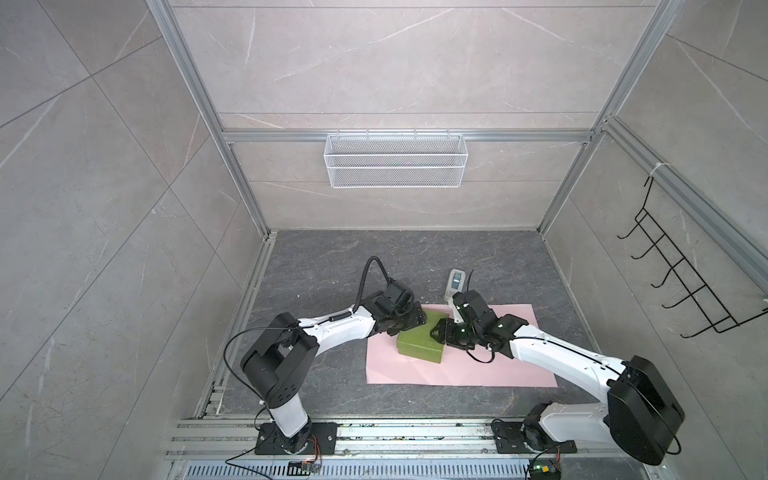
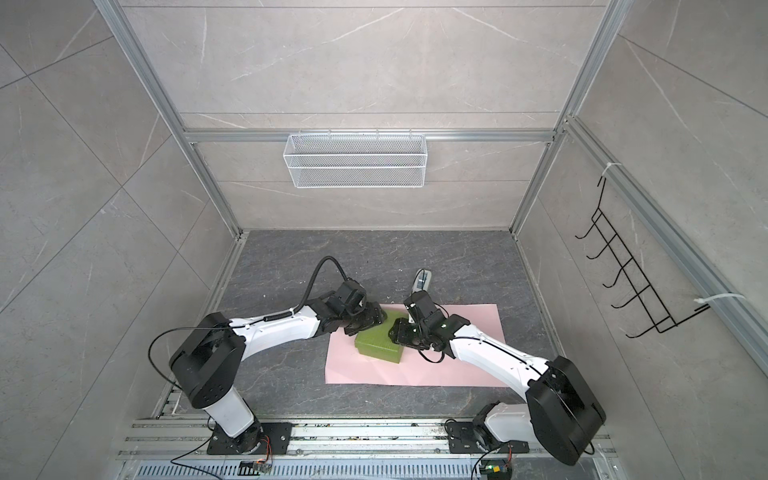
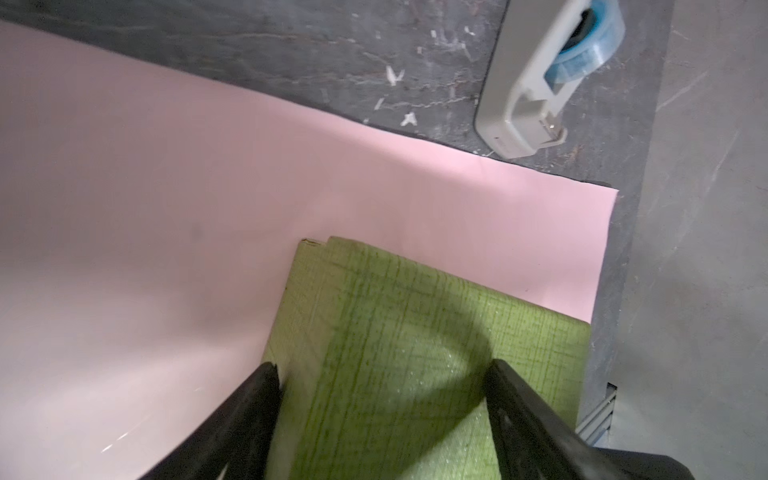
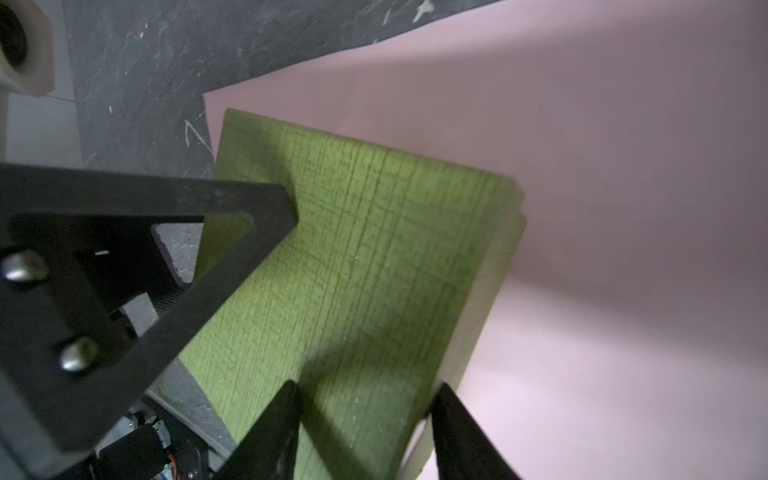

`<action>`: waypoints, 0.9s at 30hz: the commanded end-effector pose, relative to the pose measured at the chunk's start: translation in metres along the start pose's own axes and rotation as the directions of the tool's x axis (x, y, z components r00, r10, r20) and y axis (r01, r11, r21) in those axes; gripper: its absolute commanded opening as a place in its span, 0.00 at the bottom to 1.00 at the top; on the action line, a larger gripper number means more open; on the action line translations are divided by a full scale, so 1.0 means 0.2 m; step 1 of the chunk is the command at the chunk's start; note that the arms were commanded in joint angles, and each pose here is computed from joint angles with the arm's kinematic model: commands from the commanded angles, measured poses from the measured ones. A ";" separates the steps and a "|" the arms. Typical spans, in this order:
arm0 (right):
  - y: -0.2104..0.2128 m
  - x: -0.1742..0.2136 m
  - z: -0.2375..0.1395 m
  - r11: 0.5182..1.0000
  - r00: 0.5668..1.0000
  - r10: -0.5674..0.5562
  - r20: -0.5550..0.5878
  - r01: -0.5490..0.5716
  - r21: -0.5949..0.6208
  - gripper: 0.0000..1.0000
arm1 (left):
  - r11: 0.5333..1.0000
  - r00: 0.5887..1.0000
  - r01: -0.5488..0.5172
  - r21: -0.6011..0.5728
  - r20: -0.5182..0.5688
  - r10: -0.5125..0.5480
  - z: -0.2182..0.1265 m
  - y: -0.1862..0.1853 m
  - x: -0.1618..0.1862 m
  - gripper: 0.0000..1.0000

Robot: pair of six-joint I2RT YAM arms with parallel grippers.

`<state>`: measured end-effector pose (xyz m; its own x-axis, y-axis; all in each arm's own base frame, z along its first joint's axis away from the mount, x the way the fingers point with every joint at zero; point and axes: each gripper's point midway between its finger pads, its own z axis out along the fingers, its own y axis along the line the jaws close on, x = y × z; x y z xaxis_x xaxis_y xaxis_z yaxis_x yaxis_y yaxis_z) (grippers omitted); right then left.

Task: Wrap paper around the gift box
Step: 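Carry the green box onto the paper center with the right gripper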

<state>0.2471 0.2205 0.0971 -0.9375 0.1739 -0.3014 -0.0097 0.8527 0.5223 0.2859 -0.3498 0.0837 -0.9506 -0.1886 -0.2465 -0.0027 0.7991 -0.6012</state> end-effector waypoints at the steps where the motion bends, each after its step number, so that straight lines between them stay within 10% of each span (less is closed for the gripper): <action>1: 0.11 -0.04 -0.07 0.989 0.995 -0.089 0.033 0.092 -0.119 0.51 | 0.971 0.994 -0.036 0.238 -0.088 0.059 0.01 -0.39 0.11 0.78; 14: -0.26 -0.17 -0.13 0.999 0.999 -0.020 0.030 0.019 0.046 0.56 | 0.967 0.985 -0.030 0.251 -0.160 0.072 0.10 -0.44 0.21 0.78; 27: -0.55 -0.24 -0.29 0.965 0.994 0.031 0.108 -0.057 0.255 0.84 | 0.980 0.990 -0.100 0.175 -0.081 0.115 -0.03 -0.27 0.08 0.93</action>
<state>0.2715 0.1120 0.0871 -0.9146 0.2451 -0.3215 0.1097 0.9158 0.3863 0.2567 -0.4109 0.0855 -0.9839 -0.0452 -0.1732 0.0901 0.7108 -0.6976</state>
